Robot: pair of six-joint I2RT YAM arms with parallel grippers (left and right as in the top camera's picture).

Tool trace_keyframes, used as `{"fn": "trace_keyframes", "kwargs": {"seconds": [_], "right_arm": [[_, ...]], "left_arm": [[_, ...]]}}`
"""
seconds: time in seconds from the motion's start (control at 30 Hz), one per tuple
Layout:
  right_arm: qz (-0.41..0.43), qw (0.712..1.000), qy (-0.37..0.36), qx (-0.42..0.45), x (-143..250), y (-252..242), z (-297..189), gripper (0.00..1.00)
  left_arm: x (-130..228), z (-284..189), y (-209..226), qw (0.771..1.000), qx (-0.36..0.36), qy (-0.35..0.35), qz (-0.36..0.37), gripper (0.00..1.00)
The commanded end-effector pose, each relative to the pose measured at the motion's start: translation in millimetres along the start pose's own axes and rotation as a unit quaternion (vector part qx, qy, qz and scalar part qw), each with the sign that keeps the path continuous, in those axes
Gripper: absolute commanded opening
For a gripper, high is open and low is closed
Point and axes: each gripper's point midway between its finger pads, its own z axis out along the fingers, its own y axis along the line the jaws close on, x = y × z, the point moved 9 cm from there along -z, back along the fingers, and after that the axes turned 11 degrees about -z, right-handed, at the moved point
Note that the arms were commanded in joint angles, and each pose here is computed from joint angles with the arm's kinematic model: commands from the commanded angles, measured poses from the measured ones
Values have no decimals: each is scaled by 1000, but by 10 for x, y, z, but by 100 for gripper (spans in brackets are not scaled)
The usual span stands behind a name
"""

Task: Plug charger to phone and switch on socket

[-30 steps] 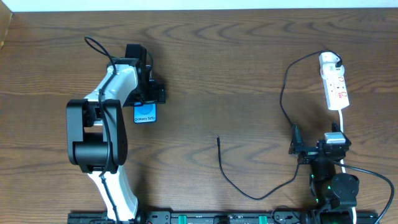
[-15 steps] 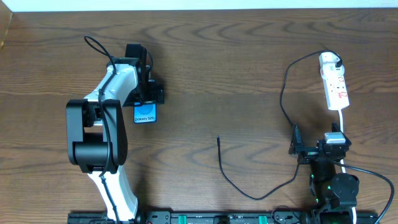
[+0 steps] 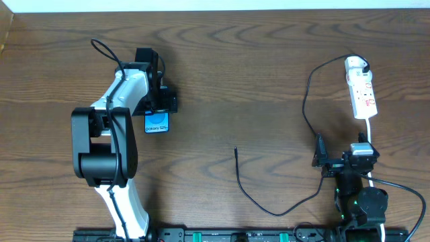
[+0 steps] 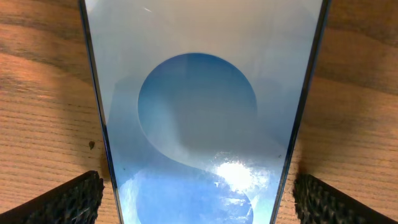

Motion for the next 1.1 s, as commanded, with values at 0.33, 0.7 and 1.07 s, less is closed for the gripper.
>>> {"fn": "trace_keyframes", "kwargs": {"seconds": [0.33, 0.7, 1.07], "right_arm": [[3, 1000, -1, 1, -1, 4, -4, 99], [3, 1000, -1, 1, -1, 4, -4, 99], [3, 1000, -1, 1, -1, 4, -4, 99]], "left_arm": [[86, 182, 56, 999, -16, 33, 3, 98], [110, 180, 18, 998, 6, 42, 54, 98], [82, 182, 30, 998, 9, 36, 51, 98]]}}
